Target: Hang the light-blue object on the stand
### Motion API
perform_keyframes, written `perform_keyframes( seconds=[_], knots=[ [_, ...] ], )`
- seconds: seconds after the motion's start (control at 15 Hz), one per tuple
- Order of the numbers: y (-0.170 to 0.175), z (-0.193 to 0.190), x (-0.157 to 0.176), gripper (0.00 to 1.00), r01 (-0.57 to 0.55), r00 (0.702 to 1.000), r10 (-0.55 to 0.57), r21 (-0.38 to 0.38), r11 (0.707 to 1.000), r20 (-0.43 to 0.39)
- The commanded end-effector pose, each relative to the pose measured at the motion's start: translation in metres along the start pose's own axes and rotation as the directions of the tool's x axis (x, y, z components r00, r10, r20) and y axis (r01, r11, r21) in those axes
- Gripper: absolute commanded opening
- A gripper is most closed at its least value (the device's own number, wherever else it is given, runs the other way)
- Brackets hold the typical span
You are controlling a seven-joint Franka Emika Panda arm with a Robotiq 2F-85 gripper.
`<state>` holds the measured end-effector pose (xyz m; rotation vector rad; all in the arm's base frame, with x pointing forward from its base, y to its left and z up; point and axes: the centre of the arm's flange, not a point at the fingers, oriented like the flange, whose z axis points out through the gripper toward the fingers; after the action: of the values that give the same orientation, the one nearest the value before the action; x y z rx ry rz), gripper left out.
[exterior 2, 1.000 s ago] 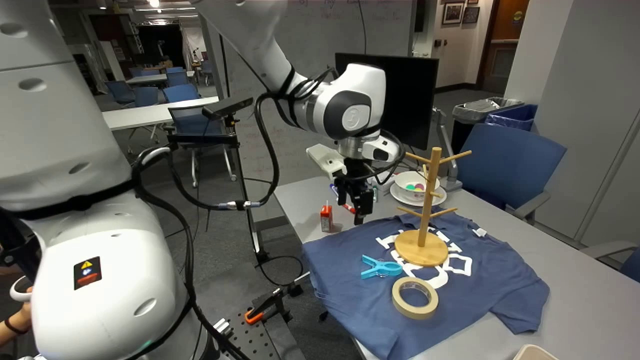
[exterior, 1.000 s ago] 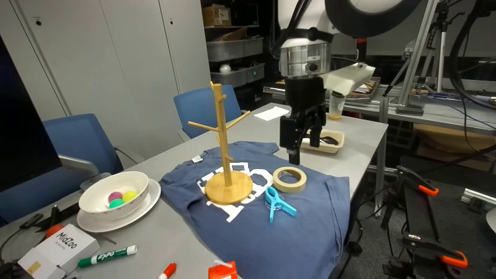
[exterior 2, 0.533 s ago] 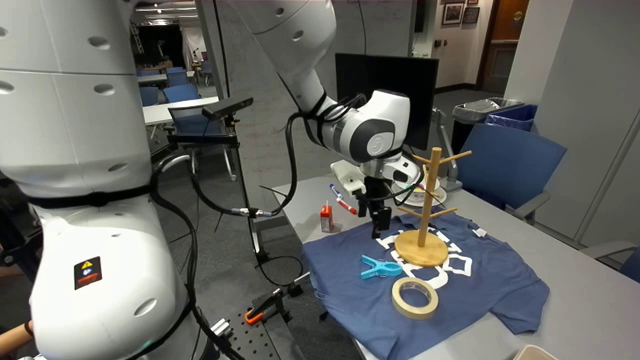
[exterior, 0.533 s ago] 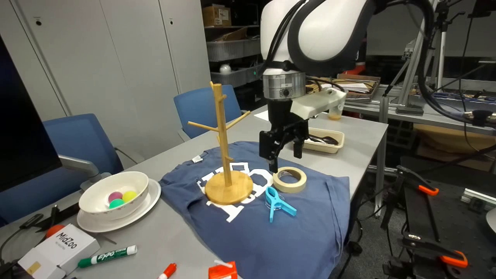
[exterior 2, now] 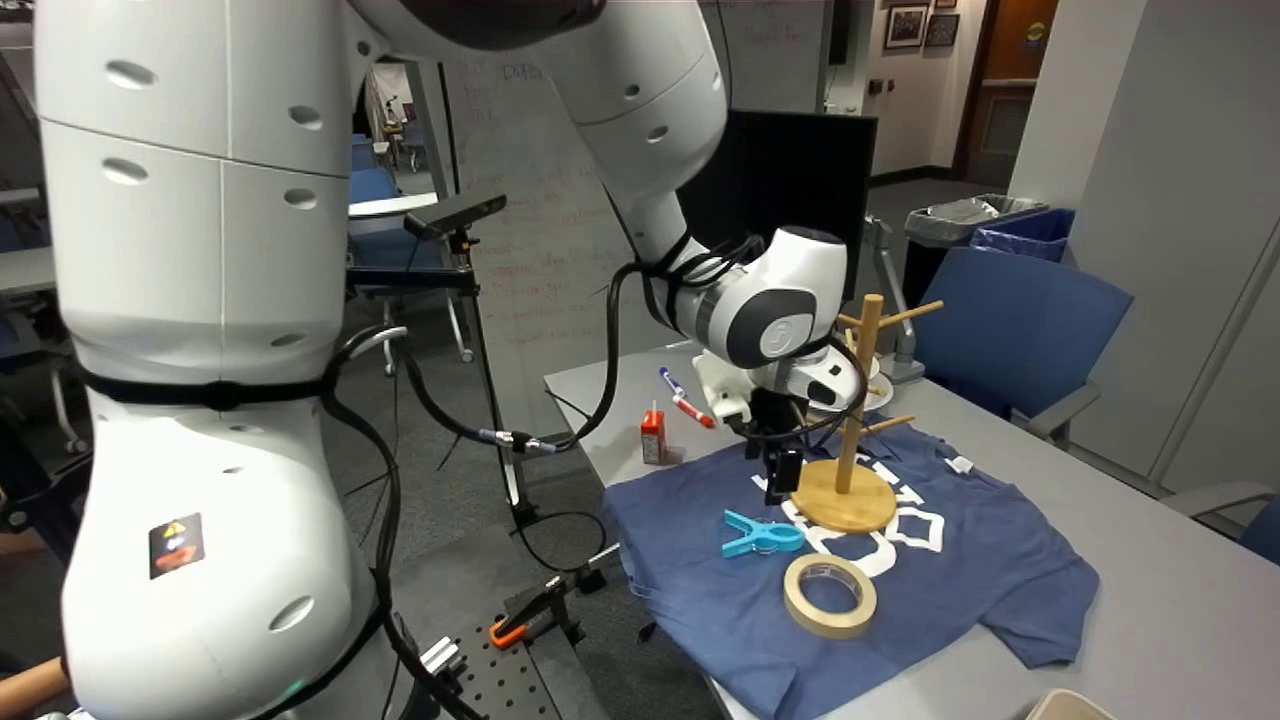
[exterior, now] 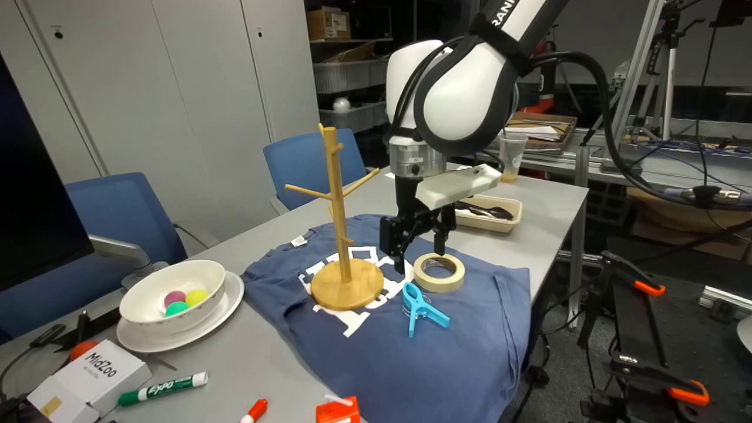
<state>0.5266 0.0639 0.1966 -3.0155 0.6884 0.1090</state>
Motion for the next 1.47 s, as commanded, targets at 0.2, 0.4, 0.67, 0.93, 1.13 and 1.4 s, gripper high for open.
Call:
perform_keyframes(
  seconds=[0.2,0.4,0.67,0.93,1.13,1.4],
  knots=[
    [-0.011,0.038,0.014,1.00,-0.048,0.999,0.047,0.011,0.999,0.022],
    [-0.013,0.052,0.014,1.00,-0.060,0.997,0.059,0.020,0.998,0.049],
    [-0.013,0.074,0.017,1.00,-0.076,0.993,0.075,0.000,0.997,0.092],
    [-0.004,0.073,0.007,1.00,-0.068,0.993,0.069,-0.016,0.998,0.099],
    [-0.004,0.071,0.008,1.00,-0.069,0.993,0.070,-0.014,0.998,0.096],
    [-0.002,0.081,0.014,1.00,-0.086,0.993,0.087,-0.014,0.996,0.083]
  ],
)
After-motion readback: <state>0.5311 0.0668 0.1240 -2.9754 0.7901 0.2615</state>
